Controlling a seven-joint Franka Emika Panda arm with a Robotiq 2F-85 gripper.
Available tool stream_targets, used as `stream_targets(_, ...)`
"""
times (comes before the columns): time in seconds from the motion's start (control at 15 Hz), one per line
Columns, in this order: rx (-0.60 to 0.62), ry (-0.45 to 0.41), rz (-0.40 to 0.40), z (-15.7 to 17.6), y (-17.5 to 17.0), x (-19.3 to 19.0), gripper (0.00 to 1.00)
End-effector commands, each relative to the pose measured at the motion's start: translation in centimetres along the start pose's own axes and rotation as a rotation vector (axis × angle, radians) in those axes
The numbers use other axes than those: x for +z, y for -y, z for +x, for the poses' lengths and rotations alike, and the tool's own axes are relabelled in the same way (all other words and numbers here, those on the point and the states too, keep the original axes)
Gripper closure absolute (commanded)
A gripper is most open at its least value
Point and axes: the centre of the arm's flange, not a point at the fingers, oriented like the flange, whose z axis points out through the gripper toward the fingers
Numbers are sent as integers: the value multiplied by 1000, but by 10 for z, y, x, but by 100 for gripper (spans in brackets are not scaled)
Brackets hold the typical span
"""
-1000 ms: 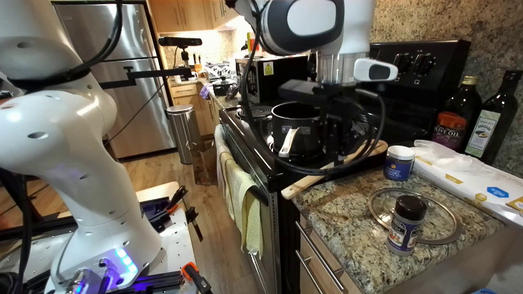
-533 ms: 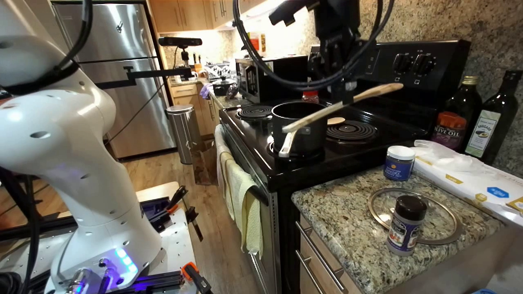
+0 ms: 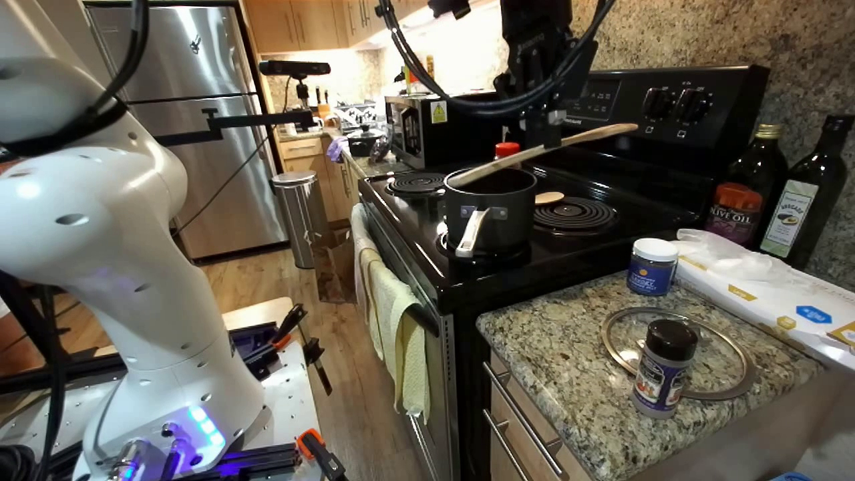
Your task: Uncover the pot and put the wooden spoon in it
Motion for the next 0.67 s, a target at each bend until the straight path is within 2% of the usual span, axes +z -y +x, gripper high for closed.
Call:
stream_targets(0.0, -151, 114, -48, 41, 24, -51, 87)
stream_targets(0.2, -289, 160, -51, 79, 62, -79, 87)
stream_targets(0.33, -378, 194, -58, 102, 86, -81, 88)
stream_targets(0.6, -541, 304, -31, 131, 102, -49, 88)
